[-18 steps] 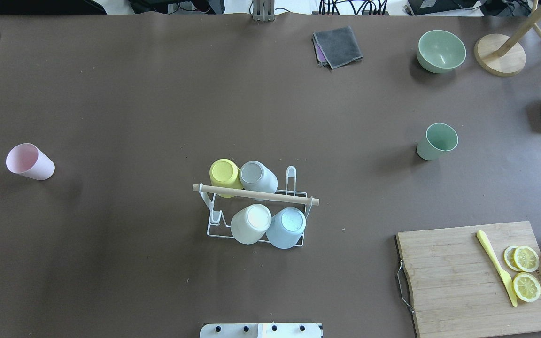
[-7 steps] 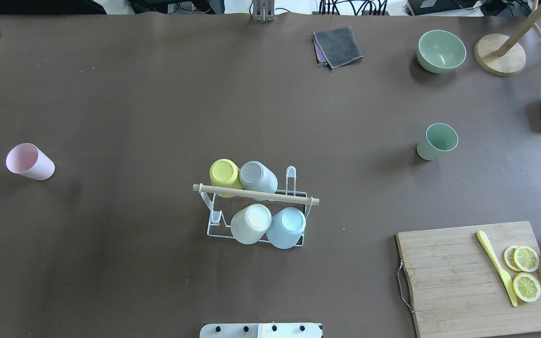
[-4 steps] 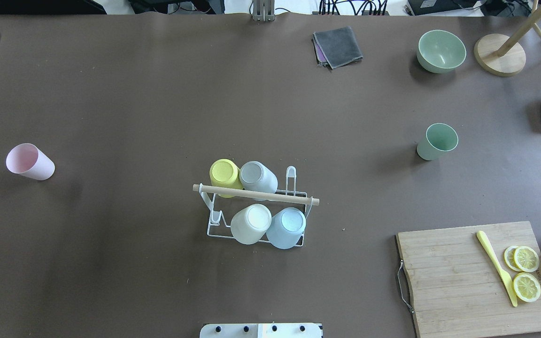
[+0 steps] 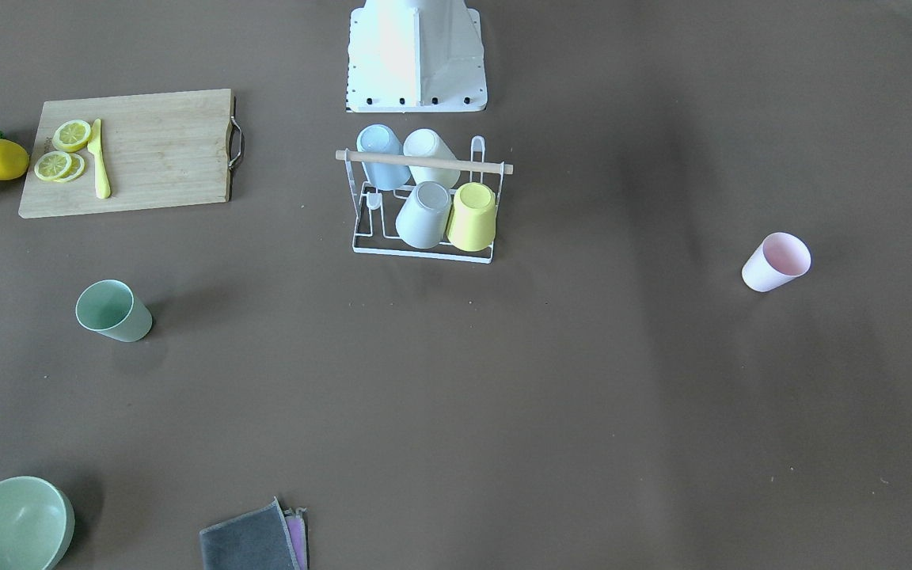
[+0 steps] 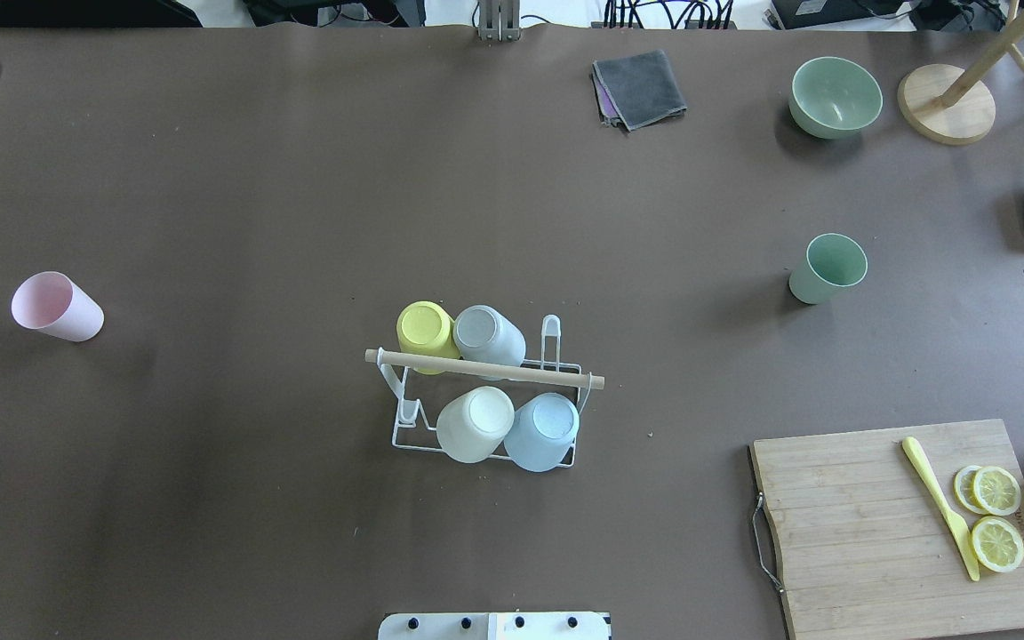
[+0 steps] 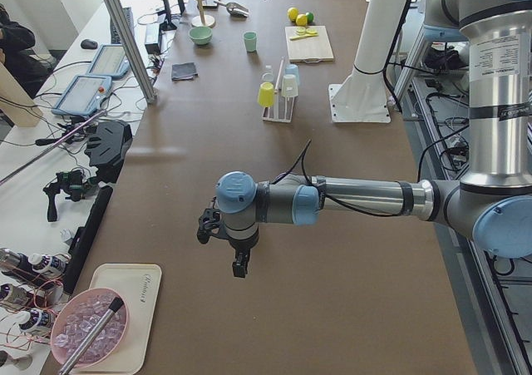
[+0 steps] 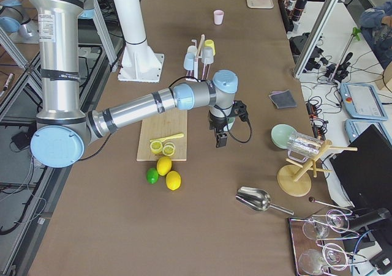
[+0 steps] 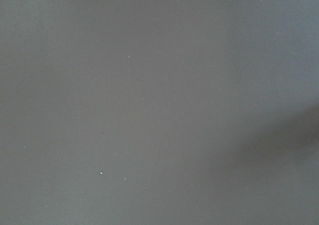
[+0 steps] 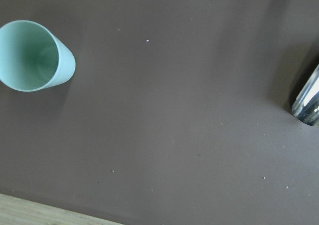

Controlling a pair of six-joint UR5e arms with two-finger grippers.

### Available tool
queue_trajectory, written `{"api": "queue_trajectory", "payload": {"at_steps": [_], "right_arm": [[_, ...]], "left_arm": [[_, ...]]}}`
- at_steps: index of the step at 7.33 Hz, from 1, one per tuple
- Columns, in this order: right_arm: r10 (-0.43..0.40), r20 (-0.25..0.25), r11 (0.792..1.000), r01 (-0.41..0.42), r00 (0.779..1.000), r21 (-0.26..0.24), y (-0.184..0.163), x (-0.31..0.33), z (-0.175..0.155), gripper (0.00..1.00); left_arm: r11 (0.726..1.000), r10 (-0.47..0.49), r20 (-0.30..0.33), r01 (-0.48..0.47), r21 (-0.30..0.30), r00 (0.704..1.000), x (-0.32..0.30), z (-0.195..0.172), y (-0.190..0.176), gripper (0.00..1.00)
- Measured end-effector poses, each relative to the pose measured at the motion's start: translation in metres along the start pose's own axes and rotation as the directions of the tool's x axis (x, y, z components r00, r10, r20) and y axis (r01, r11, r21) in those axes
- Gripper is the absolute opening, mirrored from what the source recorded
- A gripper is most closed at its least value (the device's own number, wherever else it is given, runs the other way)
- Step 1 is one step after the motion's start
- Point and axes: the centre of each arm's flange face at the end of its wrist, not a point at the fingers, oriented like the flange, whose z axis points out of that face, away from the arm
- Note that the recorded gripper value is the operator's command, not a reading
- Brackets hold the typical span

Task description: Place cup on cup holder

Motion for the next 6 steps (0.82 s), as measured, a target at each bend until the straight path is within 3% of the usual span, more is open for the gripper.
{"api": "queue_trajectory", "payload": {"at_steps": [3,4,6], "right_arm": [[-0.109,-0.037,0.990,0.105,0.993,-0.091,-0.050,-0.052,0.010,1.00],[-0.153,-0.057,0.981,0.144,0.987,-0.132,-0.072,-0.066,0.013,1.00],[-0.224,-0.050,0.952,0.207,0.973,-0.227,-0.128,-0.094,0.020,1.00]], "left_arm": [[1.000,0.004,-0.005,-0.004,-0.005,1.000,0.016,-0.014,-0.023,0.98],[0.999,-0.014,-0.005,0.014,-0.028,1.000,0.025,-0.024,-0.042,0.98],[0.997,-0.011,-0.005,0.011,-0.081,1.000,0.062,-0.039,-0.088,0.98]]}}
